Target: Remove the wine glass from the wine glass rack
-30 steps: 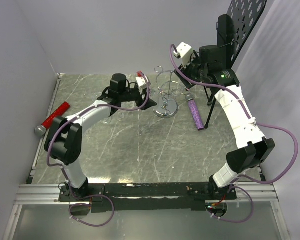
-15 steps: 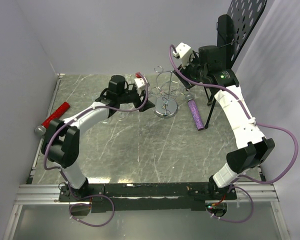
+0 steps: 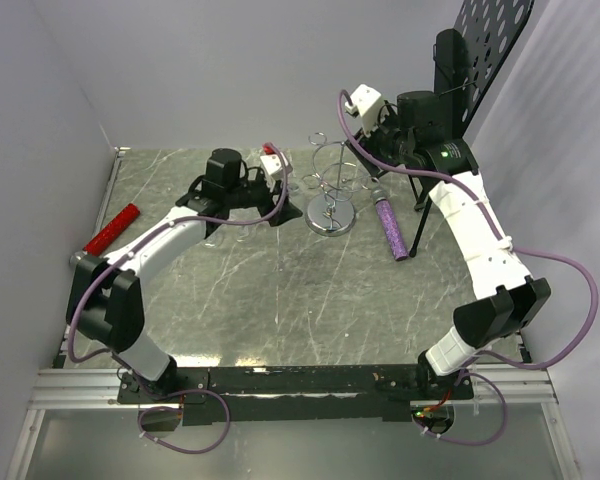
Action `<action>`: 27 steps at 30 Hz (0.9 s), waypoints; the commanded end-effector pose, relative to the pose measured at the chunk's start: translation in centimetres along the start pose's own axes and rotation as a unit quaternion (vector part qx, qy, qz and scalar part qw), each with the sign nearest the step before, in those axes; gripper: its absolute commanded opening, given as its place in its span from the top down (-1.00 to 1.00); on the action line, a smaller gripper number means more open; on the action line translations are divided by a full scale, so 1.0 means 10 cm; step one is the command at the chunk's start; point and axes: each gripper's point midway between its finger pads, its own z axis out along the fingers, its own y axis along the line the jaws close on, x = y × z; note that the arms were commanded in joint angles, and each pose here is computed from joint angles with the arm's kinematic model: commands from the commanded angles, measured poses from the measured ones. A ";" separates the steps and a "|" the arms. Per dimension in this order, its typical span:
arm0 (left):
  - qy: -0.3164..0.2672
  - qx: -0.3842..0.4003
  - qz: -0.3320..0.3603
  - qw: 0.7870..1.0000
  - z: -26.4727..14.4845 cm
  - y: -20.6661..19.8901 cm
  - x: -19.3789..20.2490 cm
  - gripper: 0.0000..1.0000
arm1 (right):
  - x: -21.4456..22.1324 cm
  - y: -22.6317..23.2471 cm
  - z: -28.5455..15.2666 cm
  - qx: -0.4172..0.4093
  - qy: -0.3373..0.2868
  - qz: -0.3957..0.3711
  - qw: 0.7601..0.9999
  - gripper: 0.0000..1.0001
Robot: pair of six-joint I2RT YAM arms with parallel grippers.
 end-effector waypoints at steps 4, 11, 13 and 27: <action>-0.095 -0.025 -0.043 0.994 -0.52 -0.06 -0.97 0.99 | -0.37 -0.02 -0.29 0.017 -0.081 0.011 0.997 -0.38; -0.136 0.067 -0.138 0.979 -0.82 -0.21 -1.47 0.99 | -0.56 0.54 -0.65 -0.027 -0.272 -0.020 0.962 -0.40; -0.132 0.107 -0.168 0.971 -0.85 -0.28 -1.52 0.99 | -0.57 0.65 -0.72 -0.028 -0.296 -0.016 0.955 -0.40; -0.118 0.223 -0.274 0.928 -0.93 -0.28 -1.57 0.99 | -0.84 1.32 -0.59 0.004 -0.398 -0.160 0.903 -0.42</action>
